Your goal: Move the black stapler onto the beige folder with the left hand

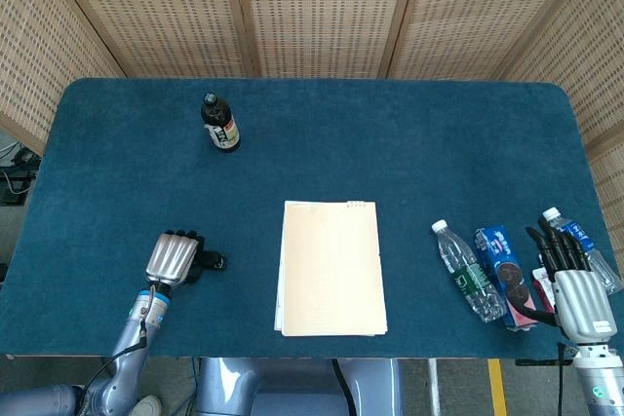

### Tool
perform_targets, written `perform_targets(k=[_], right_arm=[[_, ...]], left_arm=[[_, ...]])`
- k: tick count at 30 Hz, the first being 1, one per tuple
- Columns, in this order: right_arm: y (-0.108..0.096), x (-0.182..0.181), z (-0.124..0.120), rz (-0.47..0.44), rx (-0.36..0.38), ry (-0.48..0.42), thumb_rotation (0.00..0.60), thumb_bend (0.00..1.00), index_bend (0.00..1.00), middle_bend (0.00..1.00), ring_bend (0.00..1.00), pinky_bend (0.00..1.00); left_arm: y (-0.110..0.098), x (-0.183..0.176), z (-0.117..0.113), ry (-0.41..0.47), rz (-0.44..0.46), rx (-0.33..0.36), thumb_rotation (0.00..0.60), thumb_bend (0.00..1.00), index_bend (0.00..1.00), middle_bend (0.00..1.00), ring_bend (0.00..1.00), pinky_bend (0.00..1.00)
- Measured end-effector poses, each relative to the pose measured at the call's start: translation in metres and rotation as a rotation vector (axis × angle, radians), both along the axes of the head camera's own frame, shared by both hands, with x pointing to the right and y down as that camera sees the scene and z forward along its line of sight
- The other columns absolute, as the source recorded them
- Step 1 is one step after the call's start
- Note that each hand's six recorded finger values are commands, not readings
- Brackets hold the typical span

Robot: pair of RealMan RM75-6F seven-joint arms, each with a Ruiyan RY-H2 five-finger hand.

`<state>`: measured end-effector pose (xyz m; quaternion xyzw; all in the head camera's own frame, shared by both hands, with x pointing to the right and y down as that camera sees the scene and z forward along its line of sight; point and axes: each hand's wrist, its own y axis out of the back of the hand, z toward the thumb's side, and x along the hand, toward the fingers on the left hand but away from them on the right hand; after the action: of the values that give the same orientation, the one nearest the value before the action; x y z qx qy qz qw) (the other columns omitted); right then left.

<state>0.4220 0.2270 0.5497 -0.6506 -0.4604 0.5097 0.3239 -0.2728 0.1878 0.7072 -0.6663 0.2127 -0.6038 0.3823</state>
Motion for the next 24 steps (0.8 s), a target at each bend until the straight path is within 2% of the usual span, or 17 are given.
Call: perform_targets(k=[5, 13, 18, 24], right_arm=[[0.000, 0.000, -0.001, 0.003, 0.003, -0.003, 0.600, 0.14, 0.05, 0.00, 0.00, 0.00], [-0.001, 0.002, -0.003, 0.011, 0.007, -0.012, 0.600, 0.14, 0.06, 0.00, 0.00, 0.00], [-0.002, 0.005, -0.004, 0.023, 0.007, -0.021, 0.600, 0.14, 0.06, 0.00, 0.00, 0.00], [-0.004, 0.010, -0.006, 0.041, 0.006, -0.038, 0.600, 0.14, 0.06, 0.00, 0.00, 0.00]], left_arm=[[-0.005, 0.011, -0.004, 0.043, 0.024, 0.080, 0.600, 0.59, 0.80, 0.54, 0.52, 0.52], [-0.022, 0.046, -0.028, 0.125, 0.144, 0.205, 0.600, 0.59, 0.80, 0.55, 0.52, 0.52], [-0.033, 0.078, -0.047, 0.164, 0.221, 0.246, 0.600, 0.59, 0.80, 0.55, 0.52, 0.52], [-0.036, 0.118, -0.059, 0.200, 0.289, 0.256, 0.600, 0.58, 0.79, 0.54, 0.52, 0.51]])
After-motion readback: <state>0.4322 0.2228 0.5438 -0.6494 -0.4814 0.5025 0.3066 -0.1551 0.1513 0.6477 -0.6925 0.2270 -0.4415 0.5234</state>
